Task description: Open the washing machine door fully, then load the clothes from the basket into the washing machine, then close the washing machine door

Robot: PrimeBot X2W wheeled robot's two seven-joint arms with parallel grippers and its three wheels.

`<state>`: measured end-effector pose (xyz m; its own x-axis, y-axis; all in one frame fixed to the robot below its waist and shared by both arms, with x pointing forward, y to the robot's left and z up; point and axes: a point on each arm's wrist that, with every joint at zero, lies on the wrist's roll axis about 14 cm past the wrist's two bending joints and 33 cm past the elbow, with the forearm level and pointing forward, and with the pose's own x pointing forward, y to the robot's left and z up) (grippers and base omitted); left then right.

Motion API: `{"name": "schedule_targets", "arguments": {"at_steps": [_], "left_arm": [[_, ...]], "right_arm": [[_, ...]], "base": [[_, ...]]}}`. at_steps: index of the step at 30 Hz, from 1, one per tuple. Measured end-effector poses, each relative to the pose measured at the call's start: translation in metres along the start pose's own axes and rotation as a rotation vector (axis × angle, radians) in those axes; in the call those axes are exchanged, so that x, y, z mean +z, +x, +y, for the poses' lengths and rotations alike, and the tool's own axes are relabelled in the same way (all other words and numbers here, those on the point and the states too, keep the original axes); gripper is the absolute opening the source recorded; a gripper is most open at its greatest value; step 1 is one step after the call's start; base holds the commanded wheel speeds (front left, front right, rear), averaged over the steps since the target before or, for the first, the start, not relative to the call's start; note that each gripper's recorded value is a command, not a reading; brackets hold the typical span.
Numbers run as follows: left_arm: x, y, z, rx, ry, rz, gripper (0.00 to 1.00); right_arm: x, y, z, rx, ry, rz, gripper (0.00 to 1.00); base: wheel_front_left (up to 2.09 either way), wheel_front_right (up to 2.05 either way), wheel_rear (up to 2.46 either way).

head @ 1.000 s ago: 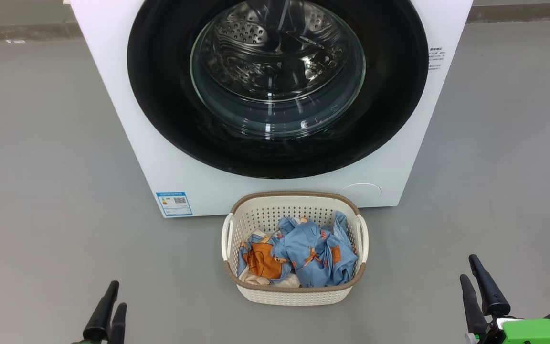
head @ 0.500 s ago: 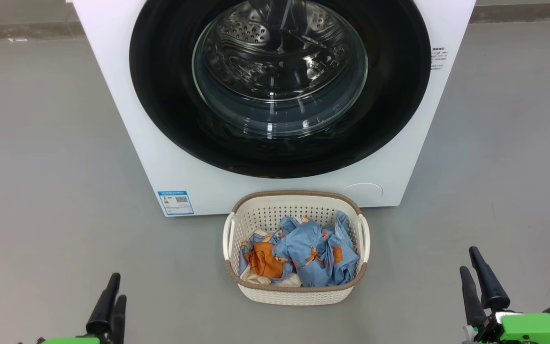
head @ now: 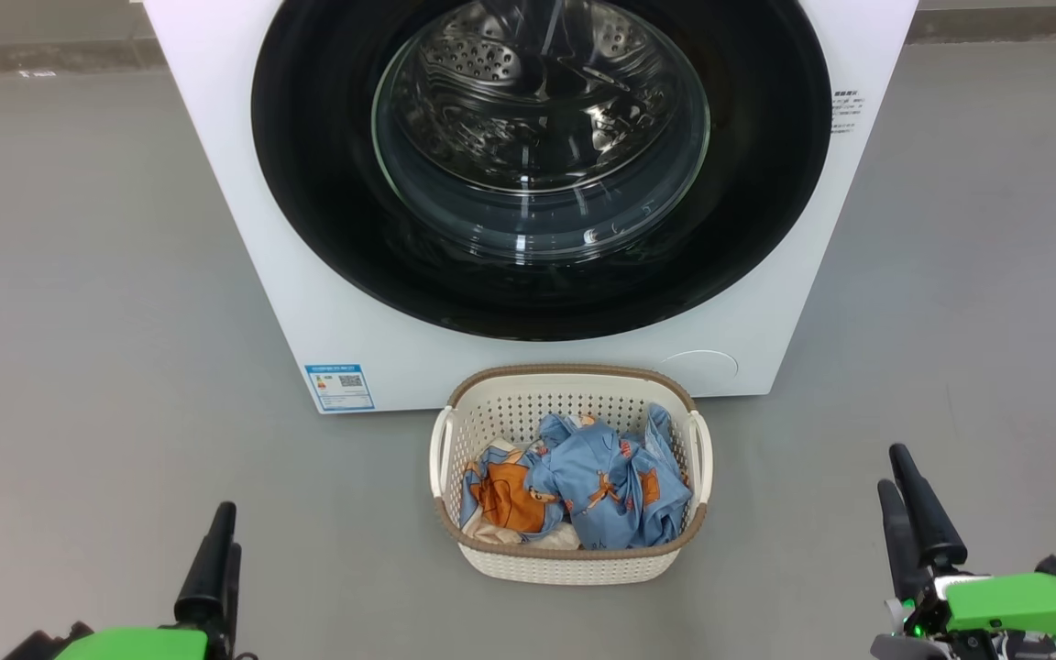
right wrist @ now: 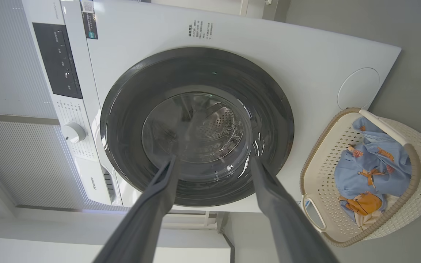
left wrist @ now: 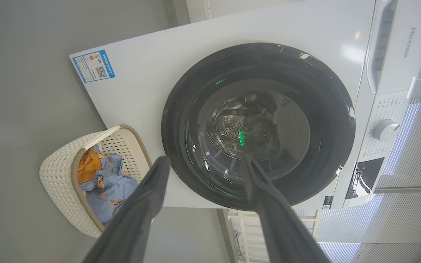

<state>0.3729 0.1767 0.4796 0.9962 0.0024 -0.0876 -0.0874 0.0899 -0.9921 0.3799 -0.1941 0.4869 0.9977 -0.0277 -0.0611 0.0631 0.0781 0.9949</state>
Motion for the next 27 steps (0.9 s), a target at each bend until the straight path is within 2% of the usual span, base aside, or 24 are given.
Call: {"name": "schedule_targets", "arguments": {"at_steps": [13, 27], "left_arm": [[0.002, 0.005, -0.014, -0.041, 0.171, -0.019, 1.00], [-0.001, 0.008, -0.029, -0.091, 0.368, -0.032, 1.00]], "right_arm": [[0.001, 0.008, 0.016, 0.048, -0.167, -0.011, 1.00], [-0.008, 0.013, 0.029, 0.098, -0.433, 0.014, 1.00]], "base": [[0.00, 0.00, 0.00], [0.00, 0.00, 0.00]]}}
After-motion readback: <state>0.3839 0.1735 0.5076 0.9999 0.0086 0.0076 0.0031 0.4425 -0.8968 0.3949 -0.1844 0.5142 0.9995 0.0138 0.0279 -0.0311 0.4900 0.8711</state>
